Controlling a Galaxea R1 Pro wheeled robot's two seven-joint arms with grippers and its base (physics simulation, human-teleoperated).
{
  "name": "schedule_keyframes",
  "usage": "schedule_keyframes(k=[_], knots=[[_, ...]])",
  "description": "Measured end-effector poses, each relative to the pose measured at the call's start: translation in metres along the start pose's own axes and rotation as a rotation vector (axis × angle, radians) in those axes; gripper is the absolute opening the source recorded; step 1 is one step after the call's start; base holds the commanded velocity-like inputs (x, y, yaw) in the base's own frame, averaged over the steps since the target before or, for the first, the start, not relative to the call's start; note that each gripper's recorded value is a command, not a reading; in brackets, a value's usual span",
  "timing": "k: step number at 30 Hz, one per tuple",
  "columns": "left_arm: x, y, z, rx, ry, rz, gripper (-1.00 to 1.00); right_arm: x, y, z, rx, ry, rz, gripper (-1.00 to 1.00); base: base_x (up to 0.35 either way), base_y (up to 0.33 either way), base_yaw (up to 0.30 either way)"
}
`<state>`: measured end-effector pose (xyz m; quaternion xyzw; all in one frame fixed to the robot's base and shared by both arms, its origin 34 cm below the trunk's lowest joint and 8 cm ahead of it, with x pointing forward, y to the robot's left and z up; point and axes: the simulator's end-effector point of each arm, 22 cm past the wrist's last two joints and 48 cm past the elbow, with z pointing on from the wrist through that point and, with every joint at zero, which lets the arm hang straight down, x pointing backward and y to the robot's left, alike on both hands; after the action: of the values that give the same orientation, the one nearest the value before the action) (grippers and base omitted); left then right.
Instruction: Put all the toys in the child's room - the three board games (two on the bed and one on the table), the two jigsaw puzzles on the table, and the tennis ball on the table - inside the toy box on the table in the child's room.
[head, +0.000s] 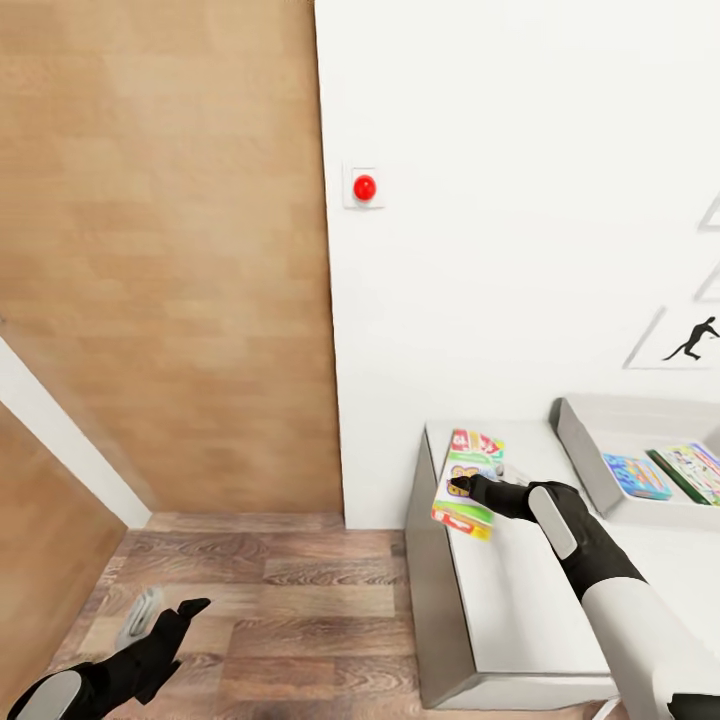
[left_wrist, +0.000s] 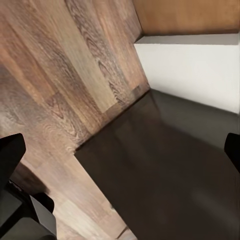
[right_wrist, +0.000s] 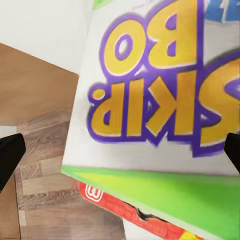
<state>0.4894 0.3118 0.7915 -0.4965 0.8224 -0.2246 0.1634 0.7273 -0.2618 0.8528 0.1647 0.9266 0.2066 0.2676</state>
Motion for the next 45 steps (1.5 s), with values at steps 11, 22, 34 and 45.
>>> schedule_keyframes(k=[11, 22, 34, 45], knots=[[0.0, -0.001, 0.0, 0.001, 0.0, 0.001, 1.0, -0.002, 0.002, -0.001, -0.013, -0.004, 0.016, 1.0, 0.0, 0.0, 0.062], [0.0, -0.001, 0.0, 0.001, 0.0, 0.002, 1.0, -0.008, 0.001, -0.004, -0.014, -0.019, 0.025, 1.0, -0.012, -0.006, 0.003], [0.0, -0.001, 0.0, 0.002, 0.0, 0.003, 1.0, -0.034, -0.017, -0.018, -0.02, -0.093, 0.138, 1.0, -0.021, -0.014, -0.213], [0.0, -0.001, 0.0, 0.002, 0.0, 0.002, 1.0, -0.023, -0.024, -0.013, -0.006, -0.067, 0.155, 1.0, -0.001, -0.001, -0.069]])
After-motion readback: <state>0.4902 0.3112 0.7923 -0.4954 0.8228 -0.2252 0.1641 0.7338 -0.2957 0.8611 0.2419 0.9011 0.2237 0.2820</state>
